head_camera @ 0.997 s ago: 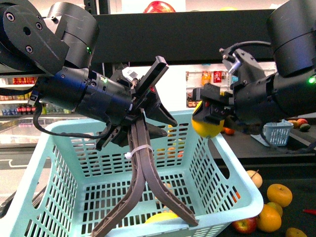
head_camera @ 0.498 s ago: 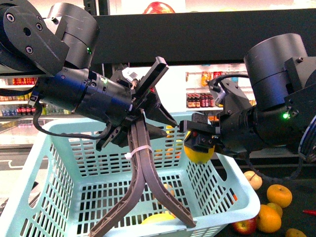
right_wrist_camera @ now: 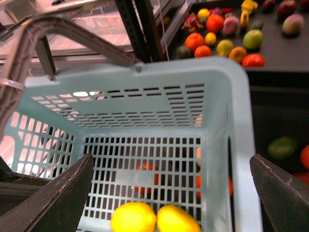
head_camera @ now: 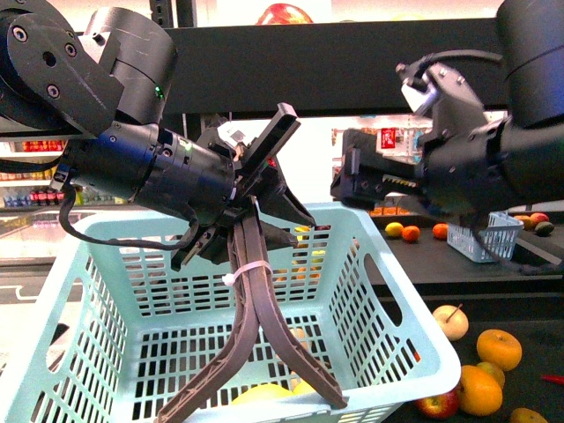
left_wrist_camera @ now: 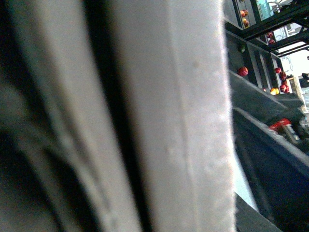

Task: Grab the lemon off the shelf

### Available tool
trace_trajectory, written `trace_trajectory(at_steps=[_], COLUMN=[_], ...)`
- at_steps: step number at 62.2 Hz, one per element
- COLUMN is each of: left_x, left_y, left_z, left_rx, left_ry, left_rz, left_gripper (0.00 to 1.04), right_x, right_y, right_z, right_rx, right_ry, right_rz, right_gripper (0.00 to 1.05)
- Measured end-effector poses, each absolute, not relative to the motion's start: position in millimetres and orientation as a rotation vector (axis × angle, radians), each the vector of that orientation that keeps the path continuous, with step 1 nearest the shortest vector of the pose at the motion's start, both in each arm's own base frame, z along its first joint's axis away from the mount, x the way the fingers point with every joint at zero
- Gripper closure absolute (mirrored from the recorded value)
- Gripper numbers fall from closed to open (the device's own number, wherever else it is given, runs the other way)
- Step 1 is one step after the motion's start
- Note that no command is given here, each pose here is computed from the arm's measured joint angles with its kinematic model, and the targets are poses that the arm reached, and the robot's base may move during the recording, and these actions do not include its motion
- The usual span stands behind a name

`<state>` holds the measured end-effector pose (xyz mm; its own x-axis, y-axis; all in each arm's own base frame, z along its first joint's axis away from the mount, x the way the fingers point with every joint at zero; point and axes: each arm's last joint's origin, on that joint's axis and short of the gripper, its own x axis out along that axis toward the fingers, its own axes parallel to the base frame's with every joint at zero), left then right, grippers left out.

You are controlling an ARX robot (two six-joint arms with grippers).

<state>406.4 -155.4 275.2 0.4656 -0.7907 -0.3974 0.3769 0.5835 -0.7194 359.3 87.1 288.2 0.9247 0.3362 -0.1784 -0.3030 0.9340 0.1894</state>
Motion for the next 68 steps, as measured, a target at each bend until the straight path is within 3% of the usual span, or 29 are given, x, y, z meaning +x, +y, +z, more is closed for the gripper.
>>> trace_trajectory(at_steps=[21, 31, 55, 68], left_x=[406, 407, 407, 406], left_y=[-156, -155, -155, -156], left_z=[275, 275, 275, 275], left_rx=[-0.597, -0.599, -0.597, -0.596], left_ry=[0.792, 0.792, 0.791, 0.792], left_rz=[-0.774, -0.772, -0.773, -0.774], left_gripper=[0.76, 0.76, 0.76, 0.76], right_x=[261, 206, 166, 151], right_y=[48, 28, 11, 1], right_z=[298, 269, 212, 197], right_rx=[0.043, 0.023, 0.006, 0.004], right_ry=[0.085, -0.017, 0.015, 0.008], right_rz=[0.140, 0.009, 0.011, 0.002], right_gripper=[0.09, 0.37, 1.01, 1.02])
